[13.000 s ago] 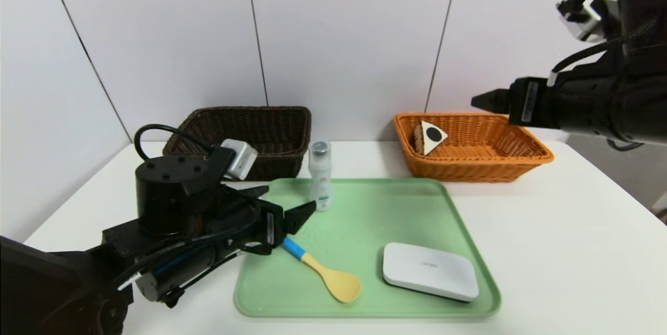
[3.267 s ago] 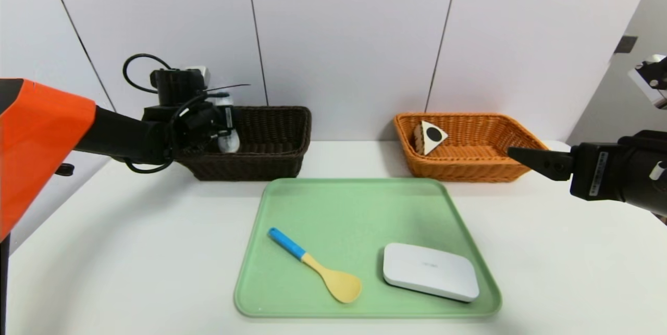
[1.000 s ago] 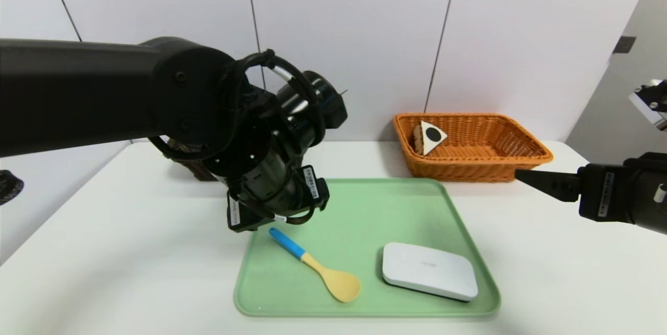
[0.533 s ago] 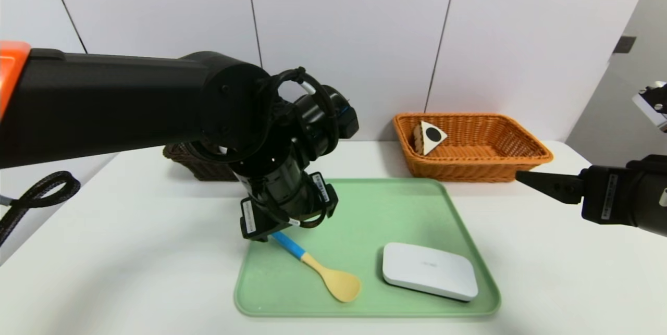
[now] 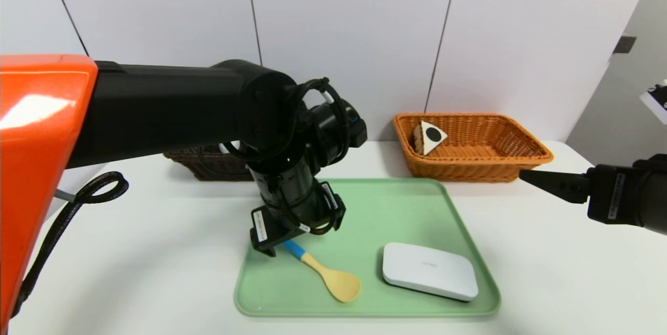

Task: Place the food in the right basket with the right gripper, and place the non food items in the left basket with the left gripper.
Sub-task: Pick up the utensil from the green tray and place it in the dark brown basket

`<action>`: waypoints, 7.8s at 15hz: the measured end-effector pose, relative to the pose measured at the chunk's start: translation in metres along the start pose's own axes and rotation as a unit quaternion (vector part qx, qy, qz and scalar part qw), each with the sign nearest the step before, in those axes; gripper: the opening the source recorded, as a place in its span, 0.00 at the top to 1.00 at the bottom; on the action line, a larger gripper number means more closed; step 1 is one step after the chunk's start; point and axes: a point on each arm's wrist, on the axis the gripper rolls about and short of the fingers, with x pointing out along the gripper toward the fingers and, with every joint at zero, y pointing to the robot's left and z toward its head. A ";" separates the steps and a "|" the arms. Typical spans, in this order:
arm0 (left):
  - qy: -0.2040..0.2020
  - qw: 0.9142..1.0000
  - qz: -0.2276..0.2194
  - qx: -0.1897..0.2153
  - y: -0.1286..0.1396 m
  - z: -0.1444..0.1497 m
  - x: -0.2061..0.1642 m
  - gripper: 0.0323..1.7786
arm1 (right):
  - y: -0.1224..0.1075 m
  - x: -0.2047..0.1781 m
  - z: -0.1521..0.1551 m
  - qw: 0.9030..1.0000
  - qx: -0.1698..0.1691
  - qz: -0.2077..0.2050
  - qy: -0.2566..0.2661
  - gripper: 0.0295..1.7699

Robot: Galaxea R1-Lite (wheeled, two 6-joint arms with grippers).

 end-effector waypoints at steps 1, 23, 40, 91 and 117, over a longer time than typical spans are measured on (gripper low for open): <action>0.007 1.000 0.000 -0.001 0.000 0.000 0.001 0.05 | -0.001 0.000 0.000 1.000 0.001 0.000 -0.001 0.04; 0.089 0.995 0.001 -0.040 0.005 0.016 0.027 0.05 | -0.005 -0.002 -0.002 1.000 0.004 -0.005 0.000 0.04; 0.128 0.989 0.034 -0.066 0.013 0.026 0.049 0.05 | -0.005 -0.002 -0.002 1.000 0.004 -0.005 0.000 0.04; 0.061 0.996 -0.059 0.013 0.035 0.032 -0.057 0.93 | -0.006 0.004 -0.008 1.000 0.005 0.005 0.017 0.04; -0.472 0.878 -0.075 0.038 0.051 0.204 -0.035 0.93 | -0.014 0.001 0.025 0.996 0.020 -0.012 -0.082 0.04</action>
